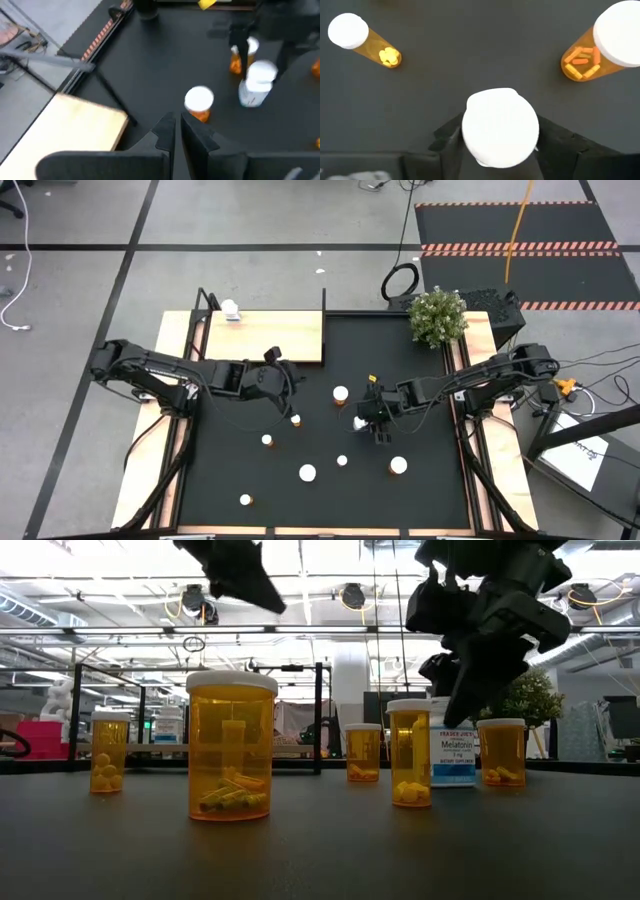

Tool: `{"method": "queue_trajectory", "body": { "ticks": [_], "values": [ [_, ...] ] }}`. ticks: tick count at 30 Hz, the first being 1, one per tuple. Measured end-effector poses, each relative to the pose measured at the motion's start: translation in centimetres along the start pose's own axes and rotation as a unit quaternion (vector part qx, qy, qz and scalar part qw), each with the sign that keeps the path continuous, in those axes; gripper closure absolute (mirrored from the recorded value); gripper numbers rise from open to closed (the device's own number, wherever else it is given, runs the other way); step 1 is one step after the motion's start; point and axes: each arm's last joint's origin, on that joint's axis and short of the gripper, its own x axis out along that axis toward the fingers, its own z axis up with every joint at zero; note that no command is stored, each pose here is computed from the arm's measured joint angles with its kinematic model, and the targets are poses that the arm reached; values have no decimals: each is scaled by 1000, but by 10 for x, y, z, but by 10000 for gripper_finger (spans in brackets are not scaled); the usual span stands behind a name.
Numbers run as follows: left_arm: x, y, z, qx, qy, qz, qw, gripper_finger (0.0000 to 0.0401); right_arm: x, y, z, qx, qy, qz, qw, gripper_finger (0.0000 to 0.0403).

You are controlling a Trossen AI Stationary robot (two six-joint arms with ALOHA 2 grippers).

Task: Pick and place medicine bottles onto shelf by color
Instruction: Put the white pill bottle on the shelf aligned with the other white pill bottle on the shelf

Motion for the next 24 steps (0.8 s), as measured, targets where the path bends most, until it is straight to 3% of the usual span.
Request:
{"method": "queue_trajectory", "body": {
  "ticks": [5,10,14,18,24],
  "values": [
    [2,-12,2,18,-18,-16,1000,368,-1,0,0,0,-1,-1,1000,235],
    [4,-22,4,21,-44,-30,998,360,-18,0,13,2,-29,0,1000,199],
    [12,-31,5,14,-54,-60,997,317,-39,-1,31,6,-72,-9,997,188],
    [22,-38,4,14,-60,-80,995,256,-56,-1,47,-2,-107,-26,994,202],
    [33,-42,0,16,-48,-78,996,188,-60,1,47,-15,-95,-25,995,228]
  ]
}}
